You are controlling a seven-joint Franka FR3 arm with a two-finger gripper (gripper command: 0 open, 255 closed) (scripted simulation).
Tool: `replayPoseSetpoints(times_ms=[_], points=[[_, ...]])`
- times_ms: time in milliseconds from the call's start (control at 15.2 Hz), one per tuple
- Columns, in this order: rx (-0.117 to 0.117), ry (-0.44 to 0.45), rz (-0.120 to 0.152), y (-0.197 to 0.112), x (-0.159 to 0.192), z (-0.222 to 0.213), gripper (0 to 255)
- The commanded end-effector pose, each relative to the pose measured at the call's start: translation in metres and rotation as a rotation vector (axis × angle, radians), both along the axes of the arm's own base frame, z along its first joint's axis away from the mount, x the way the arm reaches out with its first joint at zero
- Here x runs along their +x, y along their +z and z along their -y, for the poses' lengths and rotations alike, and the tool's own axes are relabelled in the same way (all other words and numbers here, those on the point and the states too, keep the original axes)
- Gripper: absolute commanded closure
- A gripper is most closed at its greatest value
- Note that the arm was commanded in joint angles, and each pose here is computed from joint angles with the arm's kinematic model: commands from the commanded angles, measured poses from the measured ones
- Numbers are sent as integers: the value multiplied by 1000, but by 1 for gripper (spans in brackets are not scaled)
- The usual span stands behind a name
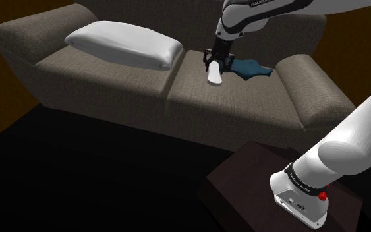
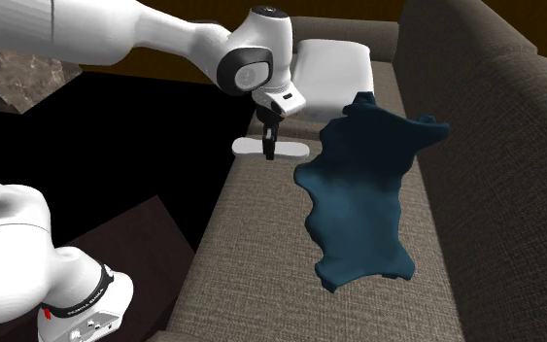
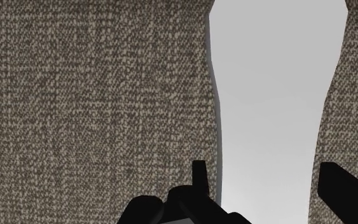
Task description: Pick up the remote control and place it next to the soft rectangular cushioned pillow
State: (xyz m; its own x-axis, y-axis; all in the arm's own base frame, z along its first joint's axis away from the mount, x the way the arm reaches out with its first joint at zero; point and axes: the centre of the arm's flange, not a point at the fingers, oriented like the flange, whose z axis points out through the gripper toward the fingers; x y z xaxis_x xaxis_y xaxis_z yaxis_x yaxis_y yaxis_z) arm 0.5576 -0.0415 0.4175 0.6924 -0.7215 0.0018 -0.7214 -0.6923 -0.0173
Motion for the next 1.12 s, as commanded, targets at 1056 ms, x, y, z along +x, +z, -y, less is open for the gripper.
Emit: replayPoseSetpoints(times_ms=[1056], points=[[0, 0, 0, 96, 0, 1, 255]])
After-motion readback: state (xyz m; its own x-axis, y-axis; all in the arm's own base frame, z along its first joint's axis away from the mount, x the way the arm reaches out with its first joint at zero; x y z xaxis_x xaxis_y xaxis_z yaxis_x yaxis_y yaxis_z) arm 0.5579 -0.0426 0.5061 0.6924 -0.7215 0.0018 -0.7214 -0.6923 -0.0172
